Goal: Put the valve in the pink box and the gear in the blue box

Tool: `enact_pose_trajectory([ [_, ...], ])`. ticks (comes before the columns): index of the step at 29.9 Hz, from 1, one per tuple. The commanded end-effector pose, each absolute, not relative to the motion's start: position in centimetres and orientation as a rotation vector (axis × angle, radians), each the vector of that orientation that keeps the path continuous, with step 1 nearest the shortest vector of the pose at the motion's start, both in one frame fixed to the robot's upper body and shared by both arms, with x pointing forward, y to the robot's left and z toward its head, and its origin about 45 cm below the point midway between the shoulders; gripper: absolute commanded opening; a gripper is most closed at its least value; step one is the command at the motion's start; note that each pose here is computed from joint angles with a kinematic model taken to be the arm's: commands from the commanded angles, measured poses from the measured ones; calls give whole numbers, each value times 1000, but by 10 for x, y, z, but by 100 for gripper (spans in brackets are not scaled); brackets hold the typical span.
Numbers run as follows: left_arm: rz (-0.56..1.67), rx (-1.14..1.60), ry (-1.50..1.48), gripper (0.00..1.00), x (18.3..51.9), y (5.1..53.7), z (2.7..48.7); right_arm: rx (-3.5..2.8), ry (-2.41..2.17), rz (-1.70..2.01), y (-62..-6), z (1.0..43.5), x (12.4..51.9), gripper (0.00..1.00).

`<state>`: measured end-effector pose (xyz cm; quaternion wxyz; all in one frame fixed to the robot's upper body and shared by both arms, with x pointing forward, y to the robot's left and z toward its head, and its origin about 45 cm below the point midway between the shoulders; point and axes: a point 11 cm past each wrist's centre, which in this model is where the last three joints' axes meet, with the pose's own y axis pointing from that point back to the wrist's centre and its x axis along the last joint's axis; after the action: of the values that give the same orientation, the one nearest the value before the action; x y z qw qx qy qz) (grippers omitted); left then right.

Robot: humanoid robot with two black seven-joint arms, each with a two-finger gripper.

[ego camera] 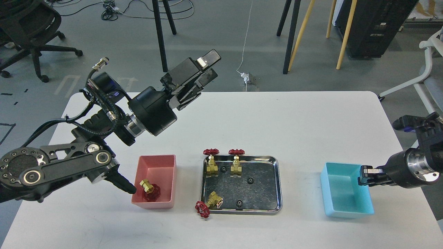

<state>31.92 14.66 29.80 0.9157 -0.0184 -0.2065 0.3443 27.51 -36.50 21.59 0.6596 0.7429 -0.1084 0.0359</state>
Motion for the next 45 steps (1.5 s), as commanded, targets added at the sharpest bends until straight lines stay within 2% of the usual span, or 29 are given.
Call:
enact_pose_trajectory([
  [1,706,-35,-426,89,318,147,297,1688,-241,76,-364,213,274,21],
  [3,707,-34,-427,89,318,147,296,1692,-236,73,-363,212,273,36],
  [7,708,-33,-419,89,317,147,294,1702,-233,65,-360,211,272,53],
  [9,708,-31,-418,89,317,147,293,1710,-237,61,-359,211,272,65],
  [10,708,-31,-416,89,317,147,293,1713,-237,59,-358,211,272,73],
  [12,709,-30,-418,89,317,147,292,1724,-242,66,-356,212,274,100],
  [15,715,-25,-420,89,319,149,291,1812,-353,104,-343,232,295,99],
  [20,772,15,-448,89,338,165,287,2150,-789,19,-310,303,354,99],
  [24,808,40,-461,89,368,182,296,2409,-1076,-105,-301,349,401,99],
  [27,801,39,-397,89,398,195,307,2510,-1263,-195,-304,366,437,99],
  [33,826,-111,-180,92,444,218,348,2818,-1400,-479,-291,375,474,99],
  [37,763,-299,-7,98,454,229,365,2873,-1586,-712,-309,349,486,99],
  [41,882,-414,132,99,463,258,332,2790,-1710,-836,-316,308,495,99],
  [45,945,-453,164,99,465,272,317,2809,-1715,-887,-304,303,499,99],
])
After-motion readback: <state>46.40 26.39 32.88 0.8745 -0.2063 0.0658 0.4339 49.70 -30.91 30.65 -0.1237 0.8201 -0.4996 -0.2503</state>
